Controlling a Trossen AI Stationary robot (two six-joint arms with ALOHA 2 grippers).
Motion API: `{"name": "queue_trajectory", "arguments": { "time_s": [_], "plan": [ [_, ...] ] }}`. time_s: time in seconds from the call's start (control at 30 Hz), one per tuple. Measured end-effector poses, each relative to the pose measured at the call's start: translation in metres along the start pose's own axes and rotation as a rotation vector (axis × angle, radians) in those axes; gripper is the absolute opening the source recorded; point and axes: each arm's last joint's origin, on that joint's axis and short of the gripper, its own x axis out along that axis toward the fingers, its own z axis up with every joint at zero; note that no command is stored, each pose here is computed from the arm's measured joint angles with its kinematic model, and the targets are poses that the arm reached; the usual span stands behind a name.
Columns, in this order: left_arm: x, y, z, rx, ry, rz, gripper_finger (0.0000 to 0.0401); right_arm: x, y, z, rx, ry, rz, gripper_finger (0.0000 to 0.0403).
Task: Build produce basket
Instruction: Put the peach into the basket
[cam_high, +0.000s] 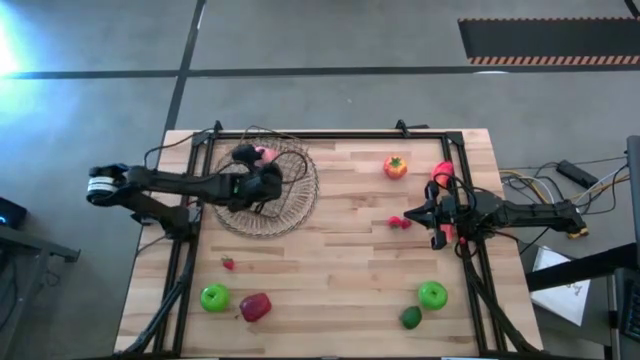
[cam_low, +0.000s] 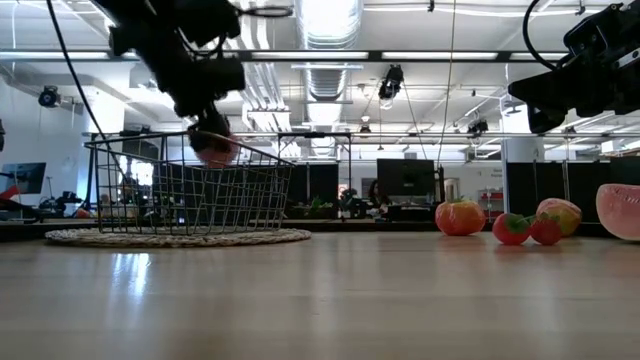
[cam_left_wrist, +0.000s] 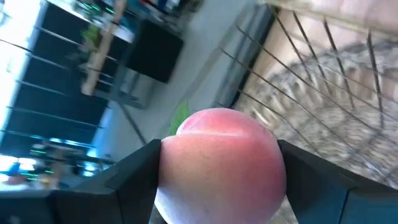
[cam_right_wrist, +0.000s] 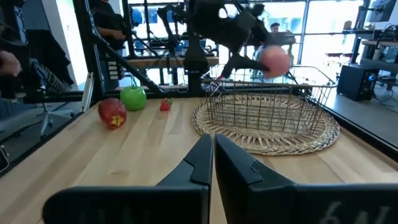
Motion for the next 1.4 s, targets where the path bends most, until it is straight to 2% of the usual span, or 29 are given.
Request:
{"name": "queue_trajectory", "arguments": {
  "time_s": [0.37,0.7,0.97,1.4],
  "plan": [
    [0.045,0.002,-0.010,-0.039,0.122,-0.126,0.0269,0.000,0.000,0.000,0.000,-0.001,0.000,0.0009],
    [0.067,-0.014,-0.019,0.124,0.206,-0.149,0.0270,0.000,0.000,0.000,0.000,0.000,0.000,0.0009],
    [0.080,-0.028,-0.026,0.180,0.261,-0.161,0.0272,0.000,0.000,0.000,0.000,0.000,0.000,0.0009],
    [0.088,-0.023,-0.030,0.155,0.291,-0.159,0.0352,0.000,0.000,0.000,0.000,0.000,0.000,0.0009]
  ]
}}
